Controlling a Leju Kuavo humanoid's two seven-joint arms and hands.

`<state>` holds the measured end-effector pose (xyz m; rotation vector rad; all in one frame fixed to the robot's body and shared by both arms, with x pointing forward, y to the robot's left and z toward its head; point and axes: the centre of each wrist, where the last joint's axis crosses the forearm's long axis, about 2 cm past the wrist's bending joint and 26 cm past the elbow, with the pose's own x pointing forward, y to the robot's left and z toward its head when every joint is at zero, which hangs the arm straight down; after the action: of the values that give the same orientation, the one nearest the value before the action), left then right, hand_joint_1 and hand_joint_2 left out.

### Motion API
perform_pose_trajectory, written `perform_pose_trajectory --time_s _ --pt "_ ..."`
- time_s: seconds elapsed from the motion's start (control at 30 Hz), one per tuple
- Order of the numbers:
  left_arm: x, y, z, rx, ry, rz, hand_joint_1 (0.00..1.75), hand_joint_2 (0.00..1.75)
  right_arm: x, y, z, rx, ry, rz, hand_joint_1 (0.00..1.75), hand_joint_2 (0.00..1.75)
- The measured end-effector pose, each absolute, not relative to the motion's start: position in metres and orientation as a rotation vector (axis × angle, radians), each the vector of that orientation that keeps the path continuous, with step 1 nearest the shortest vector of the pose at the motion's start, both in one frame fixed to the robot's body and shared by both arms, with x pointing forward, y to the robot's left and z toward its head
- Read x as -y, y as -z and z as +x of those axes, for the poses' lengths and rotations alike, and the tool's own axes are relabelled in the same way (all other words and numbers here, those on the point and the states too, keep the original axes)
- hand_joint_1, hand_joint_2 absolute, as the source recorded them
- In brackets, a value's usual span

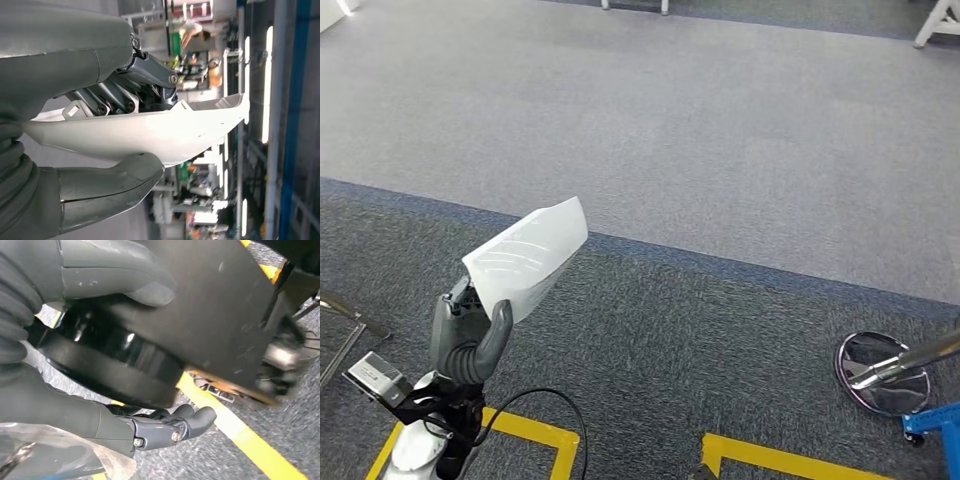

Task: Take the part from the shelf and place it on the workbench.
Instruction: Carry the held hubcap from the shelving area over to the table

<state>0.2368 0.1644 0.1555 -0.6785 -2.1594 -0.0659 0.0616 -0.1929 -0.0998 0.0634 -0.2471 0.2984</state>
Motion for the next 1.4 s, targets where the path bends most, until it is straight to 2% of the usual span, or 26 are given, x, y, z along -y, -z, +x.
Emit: perform_pose_trajectory --time_s 1.4 --pt "-0.162 -0.1555 0.2386 2.24 0.142 -0.614 1.75 1.75 0.1926 0.0995 0.0632 0.247 -0.316 0.068 0.0 1.75"
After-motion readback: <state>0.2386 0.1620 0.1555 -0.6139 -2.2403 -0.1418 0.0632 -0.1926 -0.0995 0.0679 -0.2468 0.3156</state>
